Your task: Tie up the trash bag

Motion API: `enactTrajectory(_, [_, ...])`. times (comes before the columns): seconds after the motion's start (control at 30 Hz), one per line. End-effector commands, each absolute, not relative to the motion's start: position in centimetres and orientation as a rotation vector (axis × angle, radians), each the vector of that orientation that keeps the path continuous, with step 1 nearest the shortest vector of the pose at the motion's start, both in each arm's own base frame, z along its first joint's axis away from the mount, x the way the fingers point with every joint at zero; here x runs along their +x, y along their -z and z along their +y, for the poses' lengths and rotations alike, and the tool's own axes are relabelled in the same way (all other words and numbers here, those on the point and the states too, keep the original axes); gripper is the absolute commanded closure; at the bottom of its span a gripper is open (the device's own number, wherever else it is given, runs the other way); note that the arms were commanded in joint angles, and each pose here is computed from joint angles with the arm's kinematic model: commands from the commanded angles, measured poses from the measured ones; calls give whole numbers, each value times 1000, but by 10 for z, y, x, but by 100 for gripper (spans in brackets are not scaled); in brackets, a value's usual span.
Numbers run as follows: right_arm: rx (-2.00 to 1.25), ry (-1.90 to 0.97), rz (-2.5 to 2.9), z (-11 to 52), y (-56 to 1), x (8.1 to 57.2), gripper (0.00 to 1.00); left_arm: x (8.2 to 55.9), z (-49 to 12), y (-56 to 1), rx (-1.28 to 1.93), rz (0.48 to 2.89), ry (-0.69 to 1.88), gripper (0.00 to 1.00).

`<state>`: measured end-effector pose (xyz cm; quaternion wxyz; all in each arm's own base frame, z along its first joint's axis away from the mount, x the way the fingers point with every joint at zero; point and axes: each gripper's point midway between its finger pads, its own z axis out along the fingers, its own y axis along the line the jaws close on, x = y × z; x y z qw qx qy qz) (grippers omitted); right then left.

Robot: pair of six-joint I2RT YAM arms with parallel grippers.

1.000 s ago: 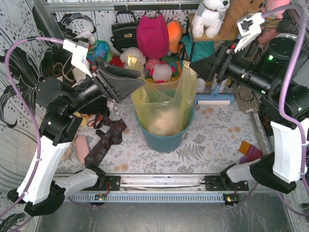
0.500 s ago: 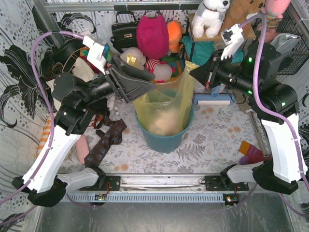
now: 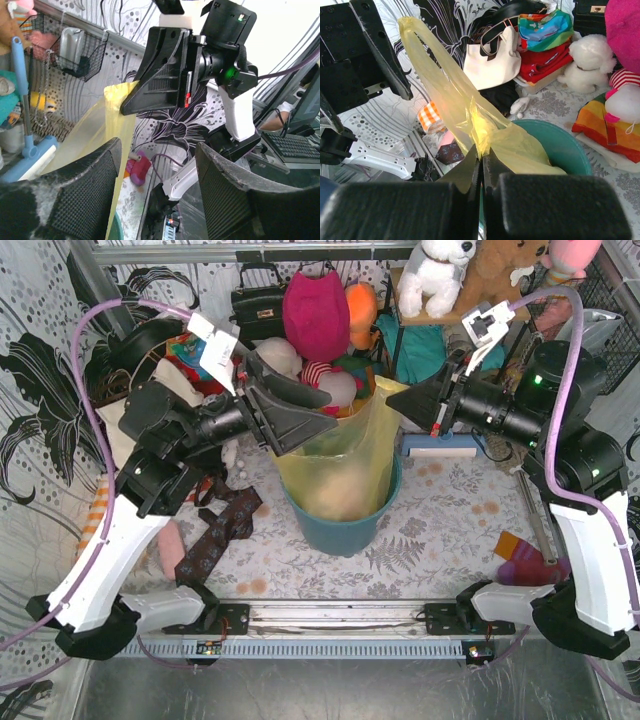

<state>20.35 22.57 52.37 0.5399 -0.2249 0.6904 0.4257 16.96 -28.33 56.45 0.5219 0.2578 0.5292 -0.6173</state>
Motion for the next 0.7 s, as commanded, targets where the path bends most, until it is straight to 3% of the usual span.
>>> enactTrajectory(0.0, [-535, -1025, 1578, 223, -539, 197, 100, 154, -255, -588, 608, 1174, 1334, 29])
enactTrajectory(0.2, [-585, -1060, 1546, 228, -547, 191, 100, 149, -230, -607, 578, 1149, 1188, 26])
enactTrajectory(0.33, [-643, -1112, 1523, 235, -547, 183, 100, 153, -249, -599, 640, 1175, 1256, 26])
enactTrajectory(0.53, [-782, -1289, 1495, 253, -544, 159, 100, 157, -277, -582, 719, 1208, 1400, 37])
enactTrajectory(0.67, [-854, -1377, 1494, 259, -537, 147, 100, 161, -288, -572, 748, 1250, 1411, 36])
